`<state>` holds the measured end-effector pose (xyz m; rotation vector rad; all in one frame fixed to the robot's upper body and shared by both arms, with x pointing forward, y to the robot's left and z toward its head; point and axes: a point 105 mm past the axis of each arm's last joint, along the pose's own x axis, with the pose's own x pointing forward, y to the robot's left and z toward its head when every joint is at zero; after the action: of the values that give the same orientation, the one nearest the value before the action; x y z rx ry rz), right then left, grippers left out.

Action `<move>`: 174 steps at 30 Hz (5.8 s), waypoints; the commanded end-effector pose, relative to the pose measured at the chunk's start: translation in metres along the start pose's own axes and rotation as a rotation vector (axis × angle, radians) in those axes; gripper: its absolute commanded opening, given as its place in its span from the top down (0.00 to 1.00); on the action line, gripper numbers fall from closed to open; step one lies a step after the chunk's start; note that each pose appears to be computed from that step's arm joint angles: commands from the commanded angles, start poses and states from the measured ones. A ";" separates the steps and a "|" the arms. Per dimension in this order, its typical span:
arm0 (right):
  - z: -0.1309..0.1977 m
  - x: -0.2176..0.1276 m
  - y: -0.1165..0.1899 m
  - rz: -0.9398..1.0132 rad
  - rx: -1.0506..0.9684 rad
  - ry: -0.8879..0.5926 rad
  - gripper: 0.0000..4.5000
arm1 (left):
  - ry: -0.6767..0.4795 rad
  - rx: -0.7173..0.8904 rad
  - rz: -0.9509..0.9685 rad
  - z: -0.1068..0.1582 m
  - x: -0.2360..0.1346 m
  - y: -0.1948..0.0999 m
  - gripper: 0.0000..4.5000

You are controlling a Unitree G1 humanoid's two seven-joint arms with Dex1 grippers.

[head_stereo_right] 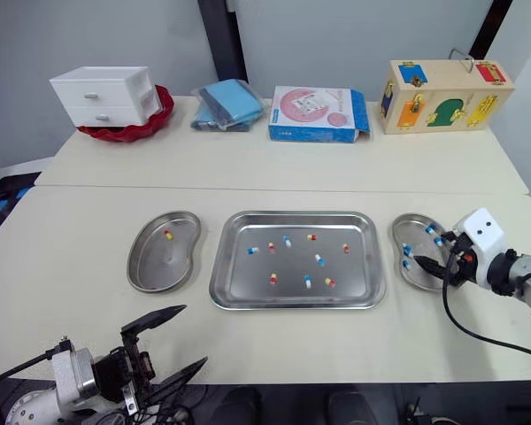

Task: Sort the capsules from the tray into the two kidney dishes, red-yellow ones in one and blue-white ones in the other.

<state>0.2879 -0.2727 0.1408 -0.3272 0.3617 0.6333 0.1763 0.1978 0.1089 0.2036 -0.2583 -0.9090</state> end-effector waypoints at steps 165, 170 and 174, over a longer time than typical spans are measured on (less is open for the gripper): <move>0.012 -0.002 -0.010 -0.103 -0.083 -0.001 0.99 | -0.053 0.011 -0.142 0.005 0.015 -0.026 0.00; 0.011 -0.002 -0.014 -0.116 -0.075 0.004 0.86 | -0.055 0.016 -0.136 0.004 0.015 -0.024 0.00; 0.012 -0.003 -0.015 -0.119 -0.068 0.003 0.64 | -0.055 0.017 -0.134 0.004 0.014 -0.024 0.00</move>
<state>0.2950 -0.2793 0.1395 -0.3717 0.3639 0.5379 0.1650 0.1670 0.1026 0.2057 -0.2735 -1.0772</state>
